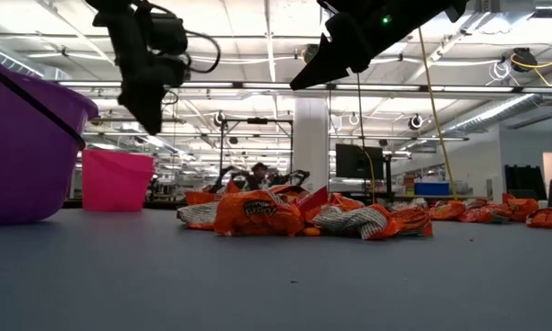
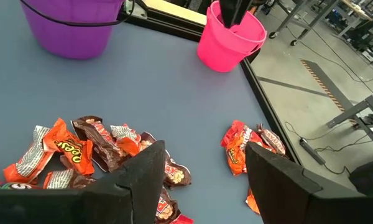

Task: Organize candy in baskets
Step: Put the orange chocolate into the pink bucket

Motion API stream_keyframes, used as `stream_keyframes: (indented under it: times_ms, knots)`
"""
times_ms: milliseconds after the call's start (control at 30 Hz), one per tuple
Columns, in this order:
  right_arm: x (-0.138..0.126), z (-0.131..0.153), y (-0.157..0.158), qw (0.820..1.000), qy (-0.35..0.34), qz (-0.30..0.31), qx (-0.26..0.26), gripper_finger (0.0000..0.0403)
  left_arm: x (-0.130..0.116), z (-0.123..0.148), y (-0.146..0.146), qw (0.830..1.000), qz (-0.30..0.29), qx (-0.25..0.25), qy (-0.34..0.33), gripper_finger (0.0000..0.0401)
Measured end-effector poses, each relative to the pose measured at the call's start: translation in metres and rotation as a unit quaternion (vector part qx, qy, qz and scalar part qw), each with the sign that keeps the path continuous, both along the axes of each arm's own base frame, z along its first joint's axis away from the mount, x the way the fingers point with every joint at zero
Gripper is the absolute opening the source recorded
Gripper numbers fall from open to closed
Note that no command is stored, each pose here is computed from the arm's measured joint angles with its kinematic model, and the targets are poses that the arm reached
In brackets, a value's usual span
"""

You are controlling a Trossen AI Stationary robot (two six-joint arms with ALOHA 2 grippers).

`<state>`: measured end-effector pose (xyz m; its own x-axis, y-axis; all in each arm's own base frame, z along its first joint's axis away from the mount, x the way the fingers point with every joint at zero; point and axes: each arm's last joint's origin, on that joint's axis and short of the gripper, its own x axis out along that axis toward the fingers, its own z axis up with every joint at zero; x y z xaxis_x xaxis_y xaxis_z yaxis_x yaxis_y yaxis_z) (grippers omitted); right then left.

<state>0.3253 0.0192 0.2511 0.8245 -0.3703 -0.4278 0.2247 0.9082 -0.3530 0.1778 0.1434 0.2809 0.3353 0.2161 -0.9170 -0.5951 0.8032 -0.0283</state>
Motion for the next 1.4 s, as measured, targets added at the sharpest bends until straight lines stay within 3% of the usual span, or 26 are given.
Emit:
stream_keyframes:
  times_ms: [333, 500, 833, 1100, 1267, 1400]
  knots:
    - [0.0, 0.001, 0.0, 1.0, -0.003, 0.002, -0.003, 0.021, 0.05, 0.008, -0.04, 0.988, -0.105, 0.041, -0.103, 0.0176]
    - [0.0, 0.001, 0.0, 1.0, -0.002, 0.002, -0.003, 0.021, 0.077, -0.001, -0.048, 0.981, -0.136, 0.057, -0.127, 0.0176]
    - [-0.006, 0.007, 0.002, 1.0, 0.007, 0.011, -0.028, 0.021, 0.129, -0.056, -0.031, 0.976, -0.119, 0.18, -0.044, 0.0176]
    - [-0.023, 0.027, 0.002, 1.0, -0.007, 0.012, -0.018, 0.021, 0.145, -0.105, -0.011, 0.975, -0.138, 0.172, 0.007, 0.0176]
    - [-0.026, 0.029, 0.002, 1.0, -0.009, 0.009, -0.005, 0.021, 0.142, -0.12, 0.008, 0.976, -0.134, 0.17, 0.03, 0.0176]
    - [-0.026, 0.03, 0.002, 1.0, -0.013, 0.006, -0.001, 0.021, 0.141, -0.13, 0.018, 0.975, -0.164, 0.149, 0.027, 0.0176]
